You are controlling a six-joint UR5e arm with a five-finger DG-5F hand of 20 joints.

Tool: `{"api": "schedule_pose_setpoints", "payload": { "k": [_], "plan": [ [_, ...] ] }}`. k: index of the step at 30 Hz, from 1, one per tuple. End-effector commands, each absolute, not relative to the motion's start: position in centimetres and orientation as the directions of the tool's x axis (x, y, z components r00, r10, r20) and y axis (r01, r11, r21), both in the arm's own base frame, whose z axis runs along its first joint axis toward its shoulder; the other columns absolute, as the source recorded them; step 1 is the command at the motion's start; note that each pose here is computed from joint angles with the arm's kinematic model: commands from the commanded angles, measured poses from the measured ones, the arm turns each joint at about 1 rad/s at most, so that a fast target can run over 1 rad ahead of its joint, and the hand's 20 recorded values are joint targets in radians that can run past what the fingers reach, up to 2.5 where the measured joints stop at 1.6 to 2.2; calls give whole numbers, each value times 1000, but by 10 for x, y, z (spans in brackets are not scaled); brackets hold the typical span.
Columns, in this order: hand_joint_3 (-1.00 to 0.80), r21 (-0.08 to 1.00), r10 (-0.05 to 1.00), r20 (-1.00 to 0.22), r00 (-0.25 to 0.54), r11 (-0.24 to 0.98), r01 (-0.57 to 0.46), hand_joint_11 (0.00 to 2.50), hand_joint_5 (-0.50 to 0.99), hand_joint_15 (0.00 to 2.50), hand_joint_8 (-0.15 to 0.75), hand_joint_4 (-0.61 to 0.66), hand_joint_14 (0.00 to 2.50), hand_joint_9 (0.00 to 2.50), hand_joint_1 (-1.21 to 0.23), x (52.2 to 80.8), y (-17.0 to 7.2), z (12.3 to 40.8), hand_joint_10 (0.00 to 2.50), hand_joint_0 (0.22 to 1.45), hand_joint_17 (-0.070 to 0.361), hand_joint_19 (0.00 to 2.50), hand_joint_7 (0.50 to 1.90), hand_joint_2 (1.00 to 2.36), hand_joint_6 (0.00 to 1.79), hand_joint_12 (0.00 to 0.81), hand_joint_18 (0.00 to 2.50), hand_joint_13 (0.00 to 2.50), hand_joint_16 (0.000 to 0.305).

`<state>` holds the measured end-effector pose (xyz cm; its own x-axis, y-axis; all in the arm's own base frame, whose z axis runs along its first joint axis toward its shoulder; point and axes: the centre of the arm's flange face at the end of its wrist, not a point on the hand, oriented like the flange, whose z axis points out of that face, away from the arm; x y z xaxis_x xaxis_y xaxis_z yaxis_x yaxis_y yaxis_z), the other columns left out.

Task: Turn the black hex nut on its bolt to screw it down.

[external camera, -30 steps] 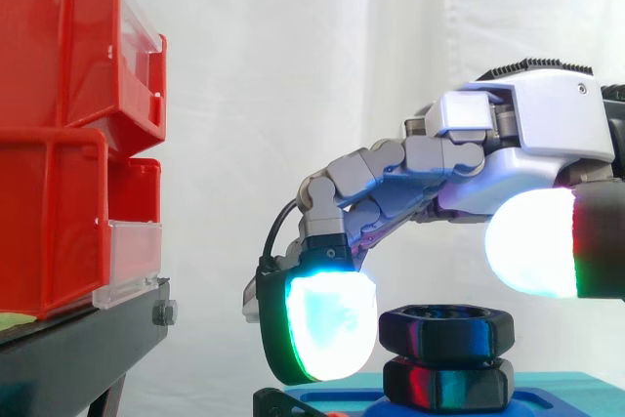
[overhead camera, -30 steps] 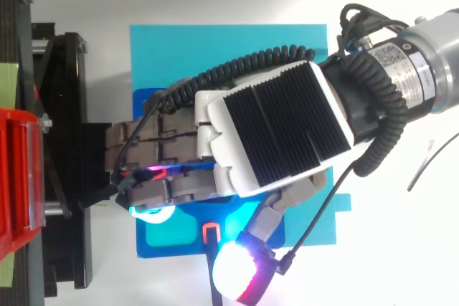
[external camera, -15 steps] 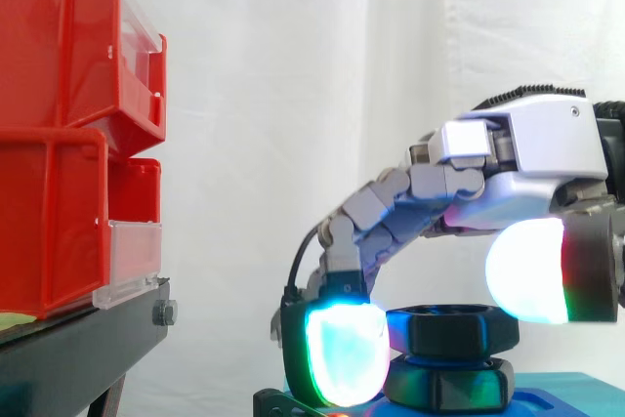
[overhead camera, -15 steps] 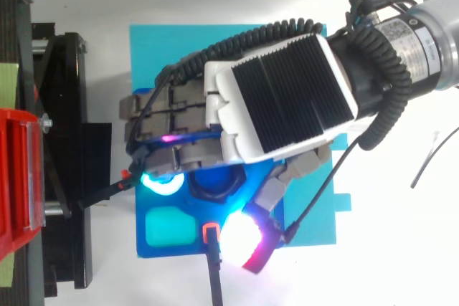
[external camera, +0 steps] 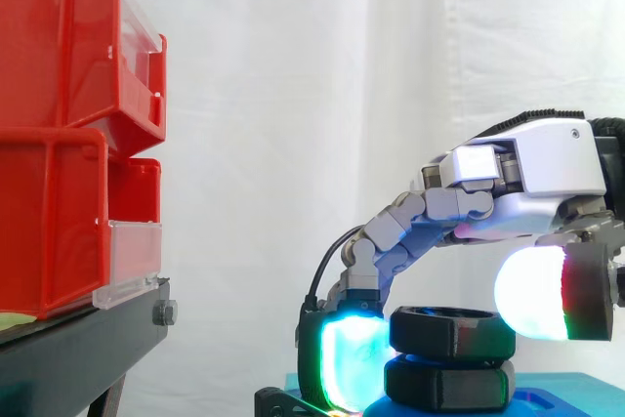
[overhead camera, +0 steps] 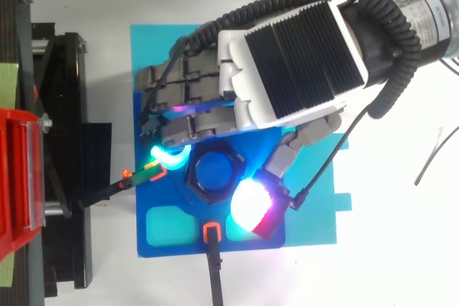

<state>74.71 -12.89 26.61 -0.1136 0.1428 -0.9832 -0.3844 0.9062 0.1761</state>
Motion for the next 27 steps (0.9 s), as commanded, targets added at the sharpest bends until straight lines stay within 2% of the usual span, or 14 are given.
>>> {"api": "schedule_pose_setpoints", "payload": {
  "k": [1, 2, 4, 6, 10, 15, 25, 26, 27],
  "plan": [
    [-500, 173, 144, -984, -103, 907, -384, 418, -142, 150, 359, 365, 4, 648, -290, 748, -132, 270, 10, 466, 120, 413, 1024, 1000, 623, 369, 677, 548, 54],
    [-500, 173, 144, -984, -103, 907, -384, 400, -131, 153, 354, 374, 5, 623, -289, 748, -132, 270, 9, 466, 121, 422, 1177, 1000, 516, 372, 671, 547, 54],
    [-500, 171, 144, -985, -99, 908, -383, 385, -138, 148, 353, 380, 5, 609, -290, 749, -134, 271, 9, 467, 121, 411, 1136, 1000, 501, 371, 666, 542, 54],
    [-500, 170, 145, -985, -93, 908, -384, 349, -160, 146, 346, 366, 5, 578, -290, 751, -134, 276, 8, 467, 121, 424, 1023, 1000, 502, 371, 663, 536, 54],
    [-500, 153, 143, -988, -55, 909, -389, 328, -170, 143, 342, 352, 6, 547, -291, 757, -134, 295, 8, 466, 121, 422, 952, 1000, 503, 371, 655, 529, 54],
    [-500, 147, 143, -989, -39, 908, -393, 293, -182, 140, 336, 318, 4, 525, -291, 760, -134, 300, 7, 466, 122, 416, 879, 1000, 502, 372, 650, 527, 54],
    [-500, 148, 144, -989, -40, 902, -405, 273, -186, 138, 333, 301, 4, 510, -291, 763, -121, 298, 7, 467, 121, 425, 839, 1000, 503, 372, 641, 521, 54],
    [-500, 148, 144, -989, -41, 901, -408, 277, -181, 135, 332, 314, 4, 509, -290, 763, -118, 299, 7, 468, 121, 418, 867, 1000, 503, 372, 641, 519, 54],
    [-500, 149, 144, -989, -45, 899, -412, 293, -160, 136, 334, 358, 4, 516, -290, 763, -114, 297, 7, 468, 120, 419, 960, 1000, 502, 370, 638, 517, 54]
  ]
}}
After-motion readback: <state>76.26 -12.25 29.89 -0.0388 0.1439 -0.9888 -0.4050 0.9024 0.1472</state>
